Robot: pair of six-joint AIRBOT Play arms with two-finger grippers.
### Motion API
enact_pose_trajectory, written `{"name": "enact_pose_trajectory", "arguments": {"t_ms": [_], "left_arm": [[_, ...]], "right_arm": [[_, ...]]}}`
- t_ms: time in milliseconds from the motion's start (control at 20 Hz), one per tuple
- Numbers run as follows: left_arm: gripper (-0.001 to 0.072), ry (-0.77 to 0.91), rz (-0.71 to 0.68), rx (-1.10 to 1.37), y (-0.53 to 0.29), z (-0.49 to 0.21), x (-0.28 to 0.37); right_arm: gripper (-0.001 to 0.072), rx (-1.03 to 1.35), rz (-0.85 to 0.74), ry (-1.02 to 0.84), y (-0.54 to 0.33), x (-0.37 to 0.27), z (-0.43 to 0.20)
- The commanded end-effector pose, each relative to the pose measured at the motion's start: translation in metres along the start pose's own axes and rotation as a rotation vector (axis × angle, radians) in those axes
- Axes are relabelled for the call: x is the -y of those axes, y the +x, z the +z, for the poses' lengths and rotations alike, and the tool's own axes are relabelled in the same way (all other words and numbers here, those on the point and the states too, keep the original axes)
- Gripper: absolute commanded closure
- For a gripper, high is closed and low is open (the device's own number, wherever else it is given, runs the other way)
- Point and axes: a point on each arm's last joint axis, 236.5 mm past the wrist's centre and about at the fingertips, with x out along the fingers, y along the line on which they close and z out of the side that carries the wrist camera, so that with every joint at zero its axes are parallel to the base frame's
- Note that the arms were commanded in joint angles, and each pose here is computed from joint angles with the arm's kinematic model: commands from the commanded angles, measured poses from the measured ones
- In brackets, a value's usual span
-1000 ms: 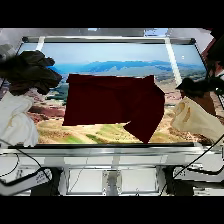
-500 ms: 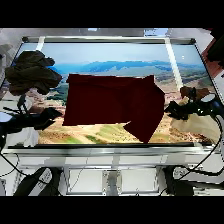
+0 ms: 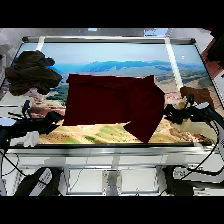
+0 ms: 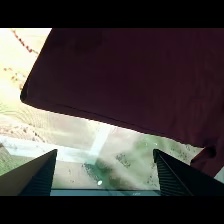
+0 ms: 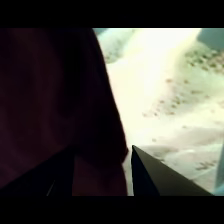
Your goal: Fold the shirts.
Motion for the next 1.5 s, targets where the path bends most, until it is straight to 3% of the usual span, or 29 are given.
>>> {"name": "enact_pose_trajectory", "arguments": {"t_ms": [0,150,300,350,800,1000,1250,1350,1450], "left_arm": [[0.001,-0.004,-0.001,0.006,0.0,0.001,0.0],[0.0011,-0.004,0.0,0.006,0.0,0.001,0.0],[0.0011,-0.06,0.003,0.025,0.0,0.005,-0.002],[0.0011,-0.096,0.007,0.042,0.001,0.009,-0.003],[0.0018,-0.452,0.061,0.166,0.028,0.007,-0.054],[0.0018,-0.462,-0.006,0.141,0.043,0.009,-0.042],[0.0022,-0.473,0.015,0.153,0.069,0.011,-0.042],[0.0154,-0.486,0.022,0.176,0.076,0.015,-0.044],[0.0181,-0.506,0.017,0.176,0.081,0.017,-0.045]], "right_arm": [[0.0305,0.022,0.076,0.044,0.011,-0.012,0.007],[0.0316,0.005,0.1,0.04,0.021,-0.022,0.002],[0.0655,-0.003,0.139,0.006,0.018,-0.032,0.0],[0.0679,-0.009,0.148,-0.011,0.017,-0.035,-0.001],[0.0679,-0.089,0.242,-0.081,-0.005,-0.073,-0.005],[0.0679,-0.063,0.292,-0.084,-0.011,-0.087,0.0],[0.0679,-0.04,0.307,-0.104,-0.022,-0.096,0.0],[0.0679,-0.046,0.311,-0.107,-0.023,-0.097,-0.002],[0.0679,-0.053,0.314,-0.108,-0.024,-0.097,-0.003]]}}
